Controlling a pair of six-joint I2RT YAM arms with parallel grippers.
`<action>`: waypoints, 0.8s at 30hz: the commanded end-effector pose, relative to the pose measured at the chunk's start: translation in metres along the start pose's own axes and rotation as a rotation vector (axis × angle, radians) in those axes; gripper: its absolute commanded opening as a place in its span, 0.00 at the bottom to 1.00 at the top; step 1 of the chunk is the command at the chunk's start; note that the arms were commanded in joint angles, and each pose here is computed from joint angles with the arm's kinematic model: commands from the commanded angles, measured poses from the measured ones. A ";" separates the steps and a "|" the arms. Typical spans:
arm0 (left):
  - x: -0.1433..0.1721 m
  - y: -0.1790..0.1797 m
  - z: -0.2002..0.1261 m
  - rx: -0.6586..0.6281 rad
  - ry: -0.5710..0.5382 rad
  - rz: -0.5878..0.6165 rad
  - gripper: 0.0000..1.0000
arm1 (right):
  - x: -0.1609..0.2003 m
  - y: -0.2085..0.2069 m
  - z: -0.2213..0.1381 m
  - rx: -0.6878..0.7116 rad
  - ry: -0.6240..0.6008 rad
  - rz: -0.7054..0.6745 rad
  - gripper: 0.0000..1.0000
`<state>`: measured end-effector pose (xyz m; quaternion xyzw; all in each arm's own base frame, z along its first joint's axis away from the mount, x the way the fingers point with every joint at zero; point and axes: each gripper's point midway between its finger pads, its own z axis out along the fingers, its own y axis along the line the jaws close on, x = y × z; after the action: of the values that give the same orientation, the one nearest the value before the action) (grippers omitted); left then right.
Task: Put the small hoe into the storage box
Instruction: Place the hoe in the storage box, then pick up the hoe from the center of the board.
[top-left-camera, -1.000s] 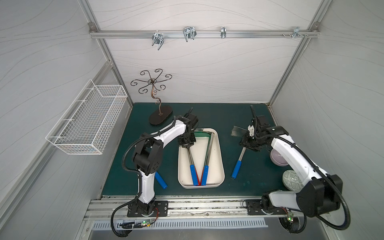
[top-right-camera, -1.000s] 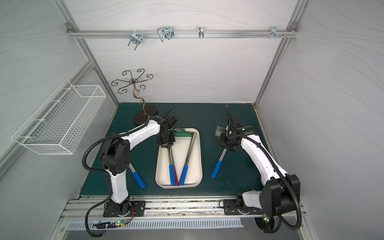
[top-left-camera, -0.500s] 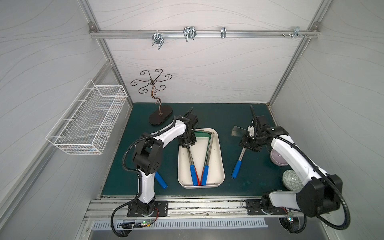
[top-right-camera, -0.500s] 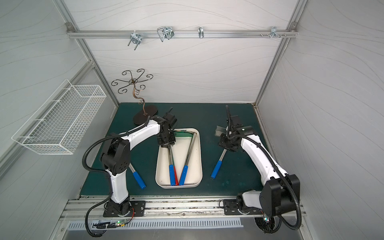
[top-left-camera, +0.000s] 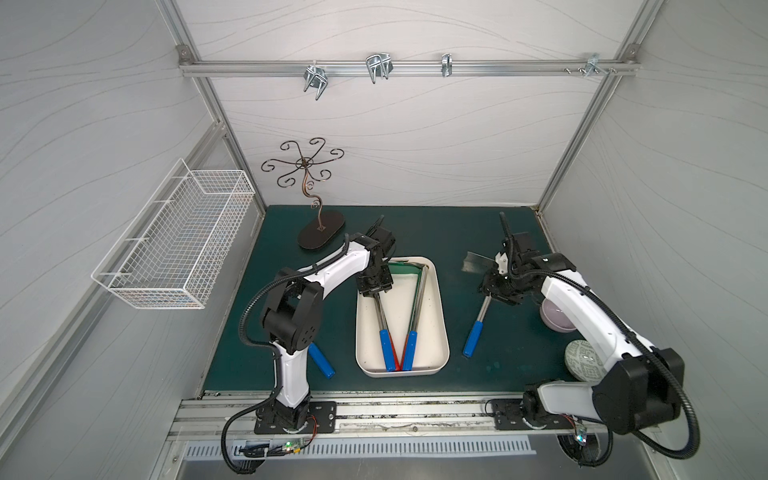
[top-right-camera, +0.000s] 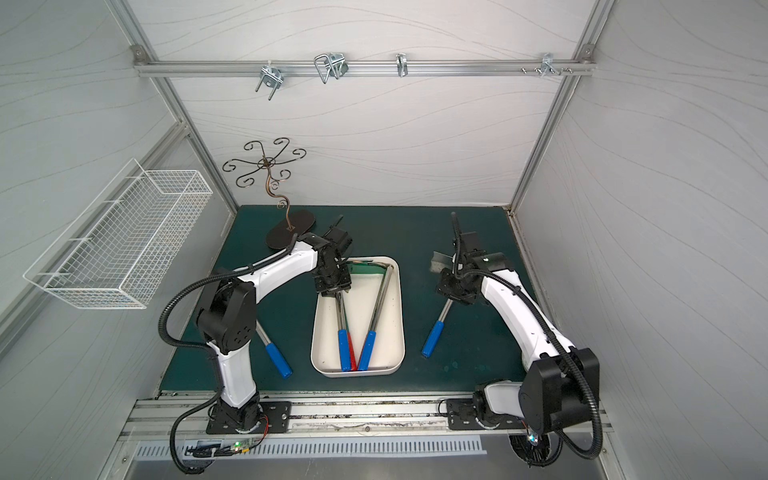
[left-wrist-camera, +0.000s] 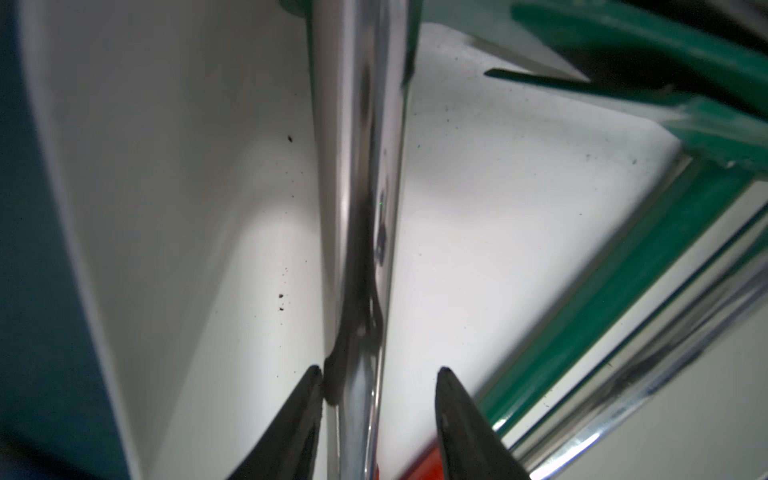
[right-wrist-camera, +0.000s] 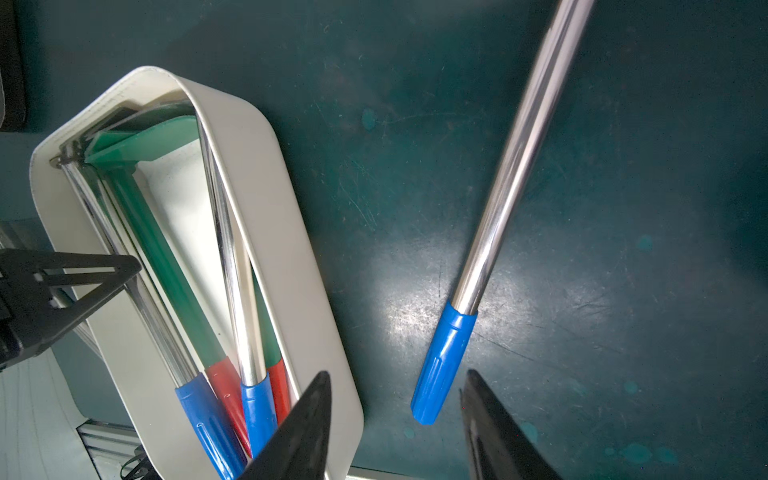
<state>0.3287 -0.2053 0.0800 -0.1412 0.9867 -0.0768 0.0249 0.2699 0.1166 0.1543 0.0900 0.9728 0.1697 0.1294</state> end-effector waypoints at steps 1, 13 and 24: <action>-0.004 -0.012 -0.031 0.070 -0.061 0.011 0.49 | 0.002 -0.003 -0.001 0.003 0.005 0.000 0.53; -0.026 0.013 -0.091 0.127 -0.305 0.159 0.59 | -0.017 -0.033 -0.001 -0.089 0.031 0.196 0.52; -0.033 0.085 -0.087 0.153 -0.326 0.102 0.59 | -0.045 -0.058 0.007 -0.046 -0.036 0.346 0.51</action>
<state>0.3274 -0.1057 0.1470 -0.1230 0.9696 -0.1143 0.1779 0.2978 0.0607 0.1373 0.2296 0.9445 0.2101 0.1055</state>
